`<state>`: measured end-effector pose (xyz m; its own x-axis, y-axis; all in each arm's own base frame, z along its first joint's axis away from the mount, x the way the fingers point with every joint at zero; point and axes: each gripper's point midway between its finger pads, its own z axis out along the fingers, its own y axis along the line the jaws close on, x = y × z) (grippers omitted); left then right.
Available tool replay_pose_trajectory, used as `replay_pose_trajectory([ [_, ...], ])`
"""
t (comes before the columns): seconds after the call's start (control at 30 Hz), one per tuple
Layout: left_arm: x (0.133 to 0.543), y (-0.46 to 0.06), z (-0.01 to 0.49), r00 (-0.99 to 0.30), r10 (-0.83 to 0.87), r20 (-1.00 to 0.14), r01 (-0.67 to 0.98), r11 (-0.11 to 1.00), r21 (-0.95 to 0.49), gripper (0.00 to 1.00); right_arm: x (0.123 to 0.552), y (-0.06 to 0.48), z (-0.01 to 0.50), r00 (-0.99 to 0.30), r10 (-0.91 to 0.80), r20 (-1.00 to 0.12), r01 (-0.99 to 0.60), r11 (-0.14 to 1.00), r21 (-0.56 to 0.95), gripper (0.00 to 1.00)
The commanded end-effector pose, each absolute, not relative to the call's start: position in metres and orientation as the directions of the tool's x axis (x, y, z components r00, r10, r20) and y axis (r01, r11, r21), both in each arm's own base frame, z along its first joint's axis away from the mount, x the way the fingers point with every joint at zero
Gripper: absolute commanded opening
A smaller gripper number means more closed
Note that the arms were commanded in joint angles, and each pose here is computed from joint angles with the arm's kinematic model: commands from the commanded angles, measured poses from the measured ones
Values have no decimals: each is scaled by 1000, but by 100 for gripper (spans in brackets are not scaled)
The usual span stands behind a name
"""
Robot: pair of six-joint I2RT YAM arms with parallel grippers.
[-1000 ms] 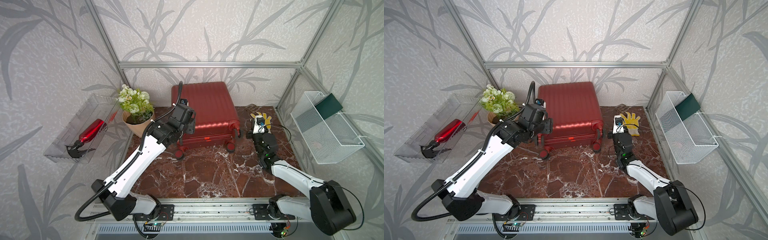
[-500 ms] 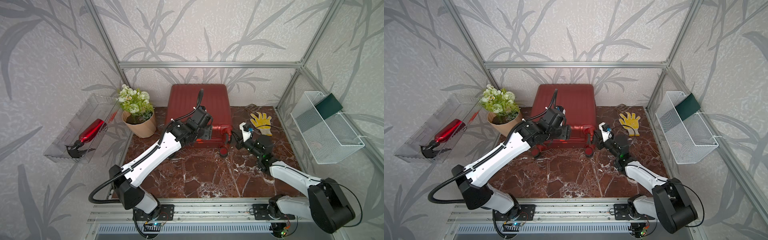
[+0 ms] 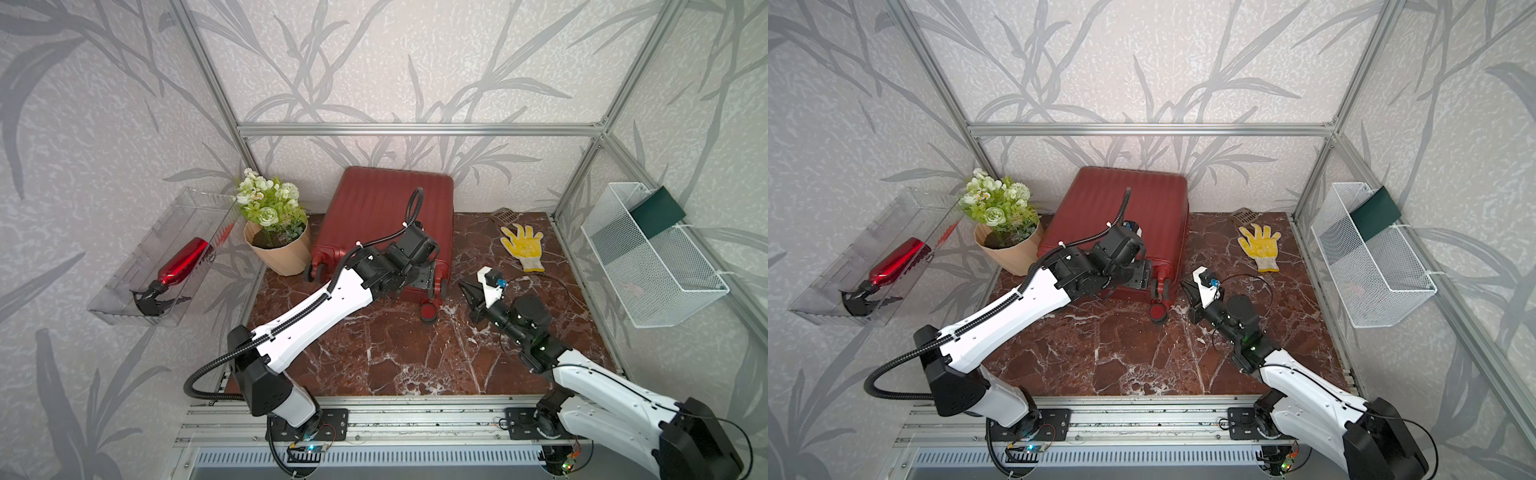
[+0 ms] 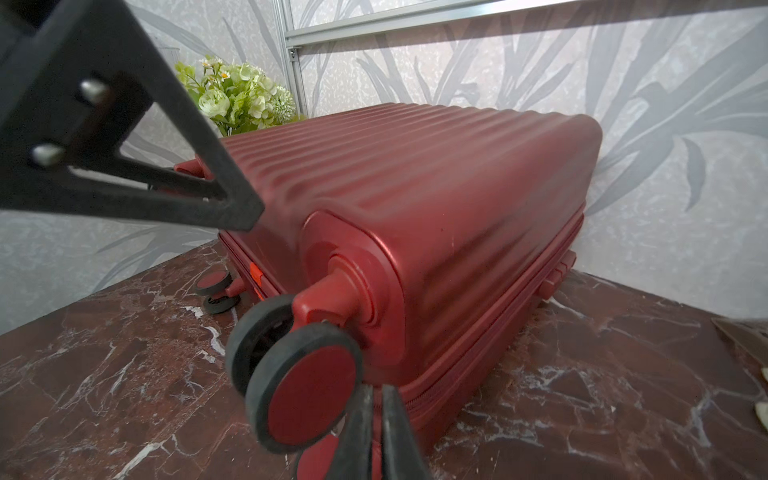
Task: Open the suitcase zippers
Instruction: Adjust the suitcase at the center of the board.
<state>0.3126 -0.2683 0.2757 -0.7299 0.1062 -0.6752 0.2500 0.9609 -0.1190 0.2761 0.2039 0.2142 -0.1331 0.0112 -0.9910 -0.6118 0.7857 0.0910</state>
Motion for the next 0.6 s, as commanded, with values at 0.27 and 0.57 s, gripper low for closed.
replay_pose_trajectory([
  [0.27, 386, -233, 306, -705, -13, -709, 119, 984, -136, 73, 275, 246, 144, -445, 176, -878, -618, 649, 443, 34],
  [0.57, 416, -220, 286, -723, -81, -686, 87, 975, -207, 72, 284, 275, 128, -316, 147, -937, -754, 560, 343, 37],
])
